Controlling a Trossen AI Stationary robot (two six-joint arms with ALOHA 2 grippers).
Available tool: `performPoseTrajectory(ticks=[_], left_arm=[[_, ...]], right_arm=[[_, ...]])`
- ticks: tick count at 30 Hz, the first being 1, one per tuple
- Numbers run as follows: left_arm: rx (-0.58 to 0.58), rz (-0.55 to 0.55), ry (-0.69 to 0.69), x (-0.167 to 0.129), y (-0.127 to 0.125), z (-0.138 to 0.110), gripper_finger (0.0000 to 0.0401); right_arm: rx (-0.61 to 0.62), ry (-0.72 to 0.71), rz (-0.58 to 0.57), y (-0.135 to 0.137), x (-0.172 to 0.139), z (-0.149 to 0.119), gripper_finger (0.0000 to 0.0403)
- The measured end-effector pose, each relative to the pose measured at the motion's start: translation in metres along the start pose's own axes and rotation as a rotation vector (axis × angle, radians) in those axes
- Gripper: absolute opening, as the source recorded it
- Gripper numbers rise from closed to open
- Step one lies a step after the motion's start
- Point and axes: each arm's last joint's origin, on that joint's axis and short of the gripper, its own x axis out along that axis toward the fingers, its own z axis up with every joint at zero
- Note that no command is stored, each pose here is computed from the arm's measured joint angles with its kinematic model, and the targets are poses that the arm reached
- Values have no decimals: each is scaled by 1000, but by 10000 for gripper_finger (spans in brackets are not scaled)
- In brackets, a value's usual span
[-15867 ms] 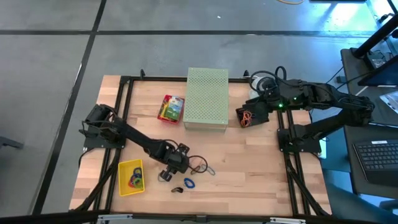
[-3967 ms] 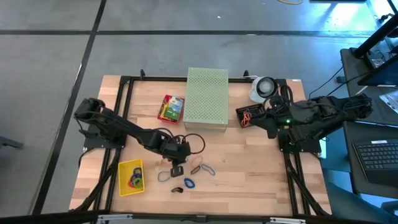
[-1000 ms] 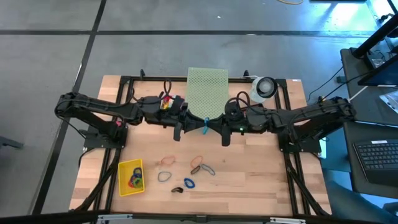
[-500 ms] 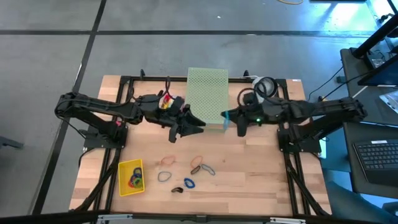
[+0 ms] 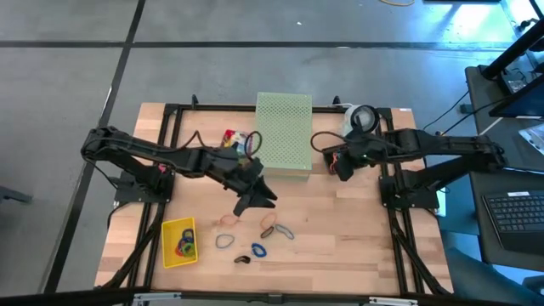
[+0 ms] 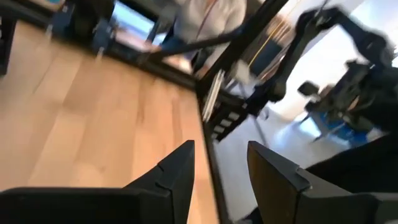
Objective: Pick & Place Office Desk Supplies
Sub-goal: Put the blue rubber band into the black bin
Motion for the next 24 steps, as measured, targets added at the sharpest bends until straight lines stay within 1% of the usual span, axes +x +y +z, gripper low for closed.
performPoseTrajectory(ticks=[5, 10, 14, 17, 21, 24], left_arm=[[31, 29, 25, 2, 3, -3, 147], [29, 83, 20, 1, 6, -4, 155], [24, 89, 20, 1, 6, -4, 155], [20, 91, 21, 1, 6, -5, 155], [16, 91, 20, 1, 6, -5, 155], [16, 92, 19, 1, 6, -5, 155]], right_arm=[[25, 101, -38, -19, 28, -7, 0], [80, 164, -25, -39, 59, -17, 0], [116, 167, -51, -52, 75, -21, 0], [116, 131, -63, -60, 80, -18, 0], [132, 118, -88, -72, 89, -18, 0], [145, 137, -101, -81, 96, -19, 0]])
